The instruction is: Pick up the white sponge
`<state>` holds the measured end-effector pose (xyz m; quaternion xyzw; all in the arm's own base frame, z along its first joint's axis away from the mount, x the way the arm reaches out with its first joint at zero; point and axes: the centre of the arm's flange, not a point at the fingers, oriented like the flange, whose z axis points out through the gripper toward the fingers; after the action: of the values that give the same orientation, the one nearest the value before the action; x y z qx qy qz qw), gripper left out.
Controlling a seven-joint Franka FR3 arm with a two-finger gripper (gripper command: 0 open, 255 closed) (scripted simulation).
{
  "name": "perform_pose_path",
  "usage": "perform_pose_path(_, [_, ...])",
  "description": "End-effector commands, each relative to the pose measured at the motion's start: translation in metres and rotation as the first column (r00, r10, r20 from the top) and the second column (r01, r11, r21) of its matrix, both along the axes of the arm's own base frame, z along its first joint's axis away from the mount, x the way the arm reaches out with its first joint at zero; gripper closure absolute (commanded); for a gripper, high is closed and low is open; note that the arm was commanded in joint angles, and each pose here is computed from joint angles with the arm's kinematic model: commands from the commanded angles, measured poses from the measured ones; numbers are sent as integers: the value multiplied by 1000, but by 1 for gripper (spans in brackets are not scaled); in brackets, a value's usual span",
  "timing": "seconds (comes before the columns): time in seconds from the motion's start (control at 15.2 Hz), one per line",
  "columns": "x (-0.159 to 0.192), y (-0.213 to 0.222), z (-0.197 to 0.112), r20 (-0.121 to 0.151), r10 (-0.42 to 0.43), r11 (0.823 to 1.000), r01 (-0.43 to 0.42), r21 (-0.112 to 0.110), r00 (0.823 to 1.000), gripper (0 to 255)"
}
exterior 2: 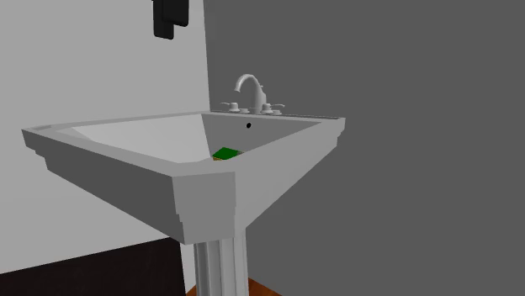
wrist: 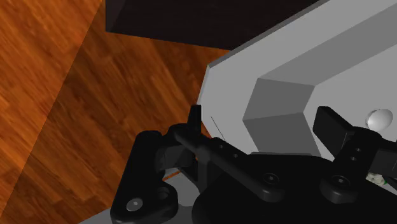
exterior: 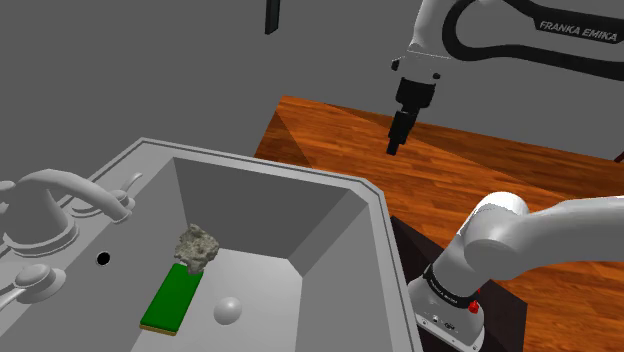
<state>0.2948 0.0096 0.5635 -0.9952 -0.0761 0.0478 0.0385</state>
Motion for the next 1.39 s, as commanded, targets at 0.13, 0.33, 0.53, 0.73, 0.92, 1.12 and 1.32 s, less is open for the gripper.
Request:
perform_pose_path(0.13, [7, 24, -10, -13, -25, 1000, 25, -3, 1000, 0])
perform_pose_path(0.33, [19, 59, -25, -32, -63, 998, 62, -9, 998, 0])
perform_pose_path(0.53, [32, 94, -41, -51, -100, 995, 99, -16, 994, 0])
perform_pose_path(0.73, [46, 129, -57, -70, -138, 990, 136, -23, 988, 0])
perform_pose_path(0.92, [61, 162, -74, -88, -175, 984, 173, -31, 981, 0])
perform_pose_path(1.12, [77, 195, -91, -106, -212, 977, 209, -39, 971, 0])
perform_pose_path(1.32, [93, 228, -109, -124, -249, 968, 245, -48, 961, 0])
